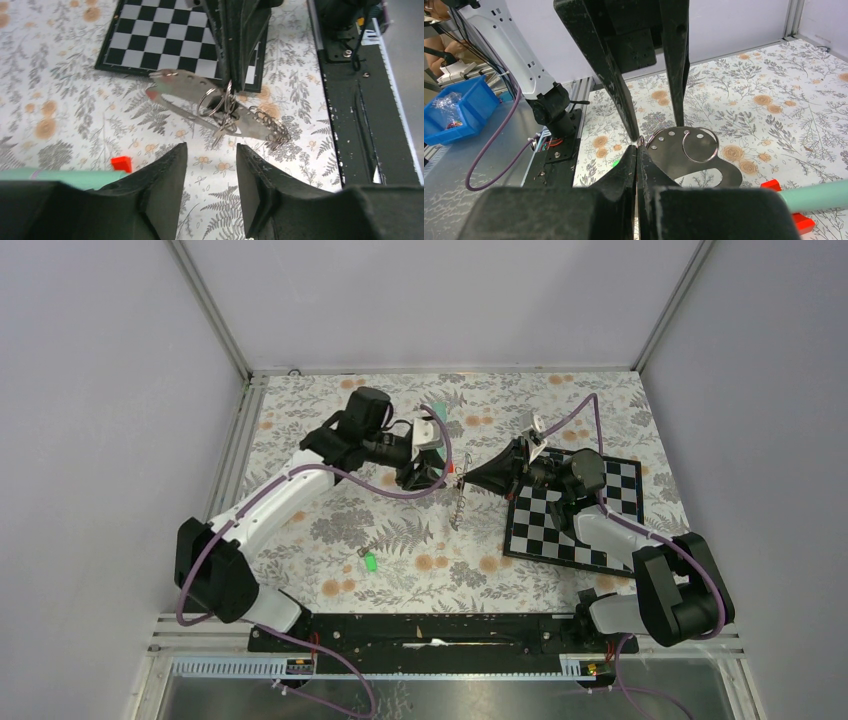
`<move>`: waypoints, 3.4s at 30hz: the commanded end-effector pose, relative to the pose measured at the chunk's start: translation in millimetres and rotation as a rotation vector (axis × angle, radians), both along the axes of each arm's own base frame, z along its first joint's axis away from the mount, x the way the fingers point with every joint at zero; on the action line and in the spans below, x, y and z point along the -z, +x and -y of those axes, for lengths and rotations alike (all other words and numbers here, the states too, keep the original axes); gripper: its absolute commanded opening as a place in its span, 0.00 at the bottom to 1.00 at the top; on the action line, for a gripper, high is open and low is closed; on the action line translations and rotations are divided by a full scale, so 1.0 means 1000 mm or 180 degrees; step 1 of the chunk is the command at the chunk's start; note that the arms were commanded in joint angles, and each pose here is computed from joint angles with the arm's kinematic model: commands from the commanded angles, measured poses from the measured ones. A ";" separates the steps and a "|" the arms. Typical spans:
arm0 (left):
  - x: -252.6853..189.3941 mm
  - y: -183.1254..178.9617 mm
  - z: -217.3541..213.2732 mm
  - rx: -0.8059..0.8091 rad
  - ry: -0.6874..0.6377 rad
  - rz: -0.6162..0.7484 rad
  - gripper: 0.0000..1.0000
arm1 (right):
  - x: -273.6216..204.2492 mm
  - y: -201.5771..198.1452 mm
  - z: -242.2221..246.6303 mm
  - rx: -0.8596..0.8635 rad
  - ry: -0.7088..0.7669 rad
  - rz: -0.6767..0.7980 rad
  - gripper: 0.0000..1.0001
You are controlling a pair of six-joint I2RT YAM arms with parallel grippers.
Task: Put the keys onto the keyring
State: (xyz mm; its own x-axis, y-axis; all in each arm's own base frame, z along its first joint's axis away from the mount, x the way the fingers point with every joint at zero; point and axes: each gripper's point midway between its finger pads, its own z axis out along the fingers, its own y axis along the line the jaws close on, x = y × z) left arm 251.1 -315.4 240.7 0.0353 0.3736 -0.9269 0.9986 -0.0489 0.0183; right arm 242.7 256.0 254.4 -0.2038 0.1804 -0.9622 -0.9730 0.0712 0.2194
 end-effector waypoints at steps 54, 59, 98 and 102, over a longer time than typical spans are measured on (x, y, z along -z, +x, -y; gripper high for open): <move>-0.029 -0.022 0.031 0.0731 -0.0367 0.0073 0.25 | -0.010 0.010 0.001 0.0100 0.0033 0.0182 0.00; -0.029 -0.019 0.032 0.0690 -0.0373 0.0048 0.21 | -0.009 0.010 0.001 0.0095 0.0029 0.0173 0.00; 0.002 0.009 0.002 -0.0001 0.1950 0.1242 0.00 | 0.022 0.004 0.003 0.0006 -0.0228 0.0412 0.44; -0.010 0.012 0.007 -0.0077 0.1938 0.1291 0.00 | 0.023 0.001 0.000 -0.0030 -0.0205 0.0405 0.42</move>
